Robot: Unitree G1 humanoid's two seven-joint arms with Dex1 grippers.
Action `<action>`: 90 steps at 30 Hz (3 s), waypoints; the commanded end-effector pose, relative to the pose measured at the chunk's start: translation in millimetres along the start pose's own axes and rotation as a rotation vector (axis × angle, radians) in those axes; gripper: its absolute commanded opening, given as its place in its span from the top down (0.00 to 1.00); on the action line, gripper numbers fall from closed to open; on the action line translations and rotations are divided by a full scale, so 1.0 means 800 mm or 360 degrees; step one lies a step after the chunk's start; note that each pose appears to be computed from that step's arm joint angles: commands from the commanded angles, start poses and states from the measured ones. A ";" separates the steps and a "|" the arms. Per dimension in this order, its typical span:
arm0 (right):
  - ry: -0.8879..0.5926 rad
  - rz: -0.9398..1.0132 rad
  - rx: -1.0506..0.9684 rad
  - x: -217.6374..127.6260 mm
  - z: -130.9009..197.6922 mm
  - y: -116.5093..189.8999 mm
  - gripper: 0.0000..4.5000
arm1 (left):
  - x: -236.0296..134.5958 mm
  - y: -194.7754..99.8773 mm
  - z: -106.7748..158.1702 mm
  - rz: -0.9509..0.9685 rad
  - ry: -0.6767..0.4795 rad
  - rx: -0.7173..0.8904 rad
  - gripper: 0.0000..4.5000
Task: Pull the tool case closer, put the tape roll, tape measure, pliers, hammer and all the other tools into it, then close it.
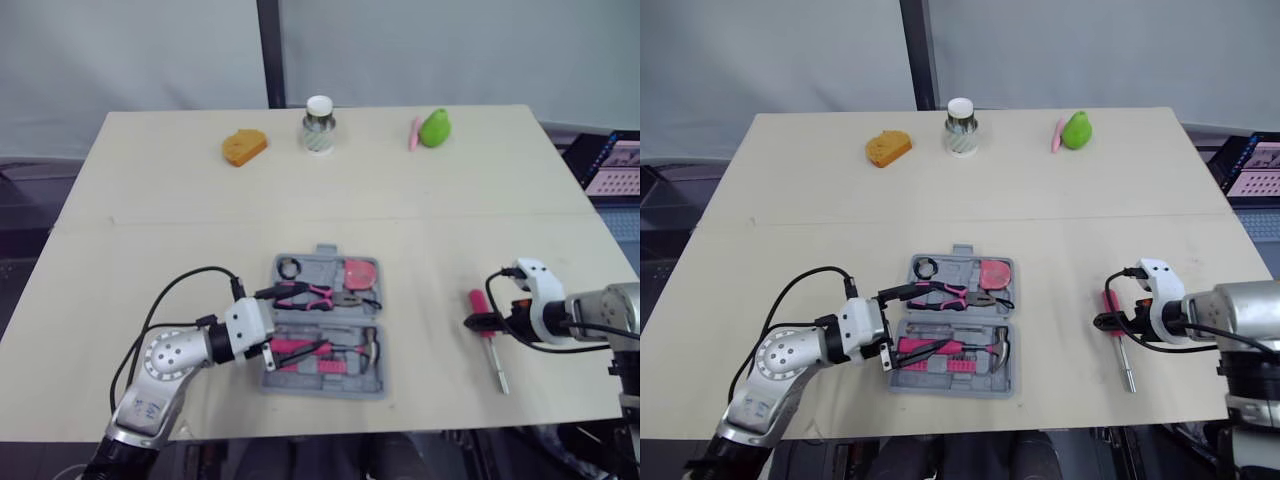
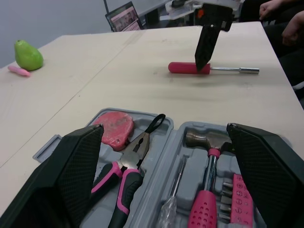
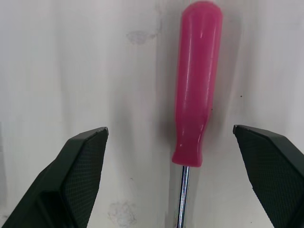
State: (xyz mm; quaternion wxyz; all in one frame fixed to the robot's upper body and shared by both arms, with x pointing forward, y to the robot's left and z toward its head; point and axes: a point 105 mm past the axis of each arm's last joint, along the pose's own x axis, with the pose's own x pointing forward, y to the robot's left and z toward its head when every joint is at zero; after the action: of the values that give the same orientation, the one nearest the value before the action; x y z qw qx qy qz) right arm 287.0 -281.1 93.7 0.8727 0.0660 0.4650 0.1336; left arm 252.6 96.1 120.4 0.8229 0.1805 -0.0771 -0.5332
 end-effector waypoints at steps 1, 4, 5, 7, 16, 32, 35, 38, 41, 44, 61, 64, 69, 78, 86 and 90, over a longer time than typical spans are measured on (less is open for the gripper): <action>-0.0247 0.0074 -0.0116 -0.025 0.021 -0.005 0.01 | -0.013 0.014 0.003 0.0084 0.0008 -0.0025 0.00; -0.0489 0.0123 -0.0183 -0.047 0.029 -0.019 0.01 | -0.035 0.032 -0.004 0.0199 0.0069 -0.0090 0.00; -0.0546 0.0132 -0.0269 -0.054 0.027 -0.023 0.01 | -0.043 0.039 -0.006 0.0250 0.0093 -0.0105 0.00; -0.0657 0.0137 -0.0381 -0.067 0.016 -0.037 0.01 | -0.067 0.055 -0.017 0.0392 0.0164 -0.0159 0.00; -0.0997 -0.0056 -0.0570 -0.083 -0.040 -0.092 0.01 | -0.213 0.090 -0.085 0.1038 0.0528 -0.0356 0.00; -0.1183 -0.0118 -0.0351 -0.058 -0.032 -0.051 0.01 | -0.174 0.075 -0.061 0.0818 0.0428 -0.0244 0.00; -0.1109 -0.0196 -0.0308 -0.044 -0.039 -0.039 0.01 | -0.135 0.054 -0.045 0.0531 0.0362 -0.0172 0.00; -0.1041 -0.0230 -0.0266 -0.030 -0.045 -0.028 0.01 | -0.098 0.035 -0.028 0.0248 0.0286 -0.0097 0.00; -0.0960 -0.0251 -0.0291 -0.017 -0.051 -0.013 0.01 | -0.066 0.016 -0.015 -0.0020 0.0208 -0.0023 0.00; -0.0903 -0.0279 -0.0294 -0.004 -0.053 -0.004 0.01 | -0.036 0.005 -0.003 -0.0187 0.0108 0.0040 0.00; -0.0854 -0.0432 -0.0191 0.039 -0.069 -0.005 0.61 | 0.005 -0.003 0.015 -0.0335 -0.0056 0.0122 0.00; -0.0865 -0.0451 -0.0187 0.040 -0.069 -0.007 0.92 | 0.007 -0.003 0.017 -0.0333 -0.0062 0.0125 0.00; -0.0922 -0.0428 -0.0286 0.034 -0.060 -0.002 0.92 | 0.008 -0.001 0.019 -0.0320 -0.0068 0.0124 0.00; -0.0901 0.0278 -0.1301 -0.012 0.017 0.158 0.92 | -0.059 -0.001 -0.006 -0.0162 0.0152 0.0035 0.00; -0.0514 0.0726 -0.1922 0.009 0.002 0.278 0.92 | -0.150 -0.049 -0.019 0.0019 0.0437 -0.0119 0.00; -0.0395 0.0772 -0.1986 0.027 -0.009 0.304 0.92 | -0.177 -0.067 -0.020 0.0097 0.0526 -0.0185 0.00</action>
State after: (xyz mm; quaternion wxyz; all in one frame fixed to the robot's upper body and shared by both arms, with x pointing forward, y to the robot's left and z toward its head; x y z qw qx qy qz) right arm 254.0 -46.7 134.8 0.7463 -0.3240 0.1618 0.5584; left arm 156.2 207.1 84.4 0.8468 0.2069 0.1034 -0.4790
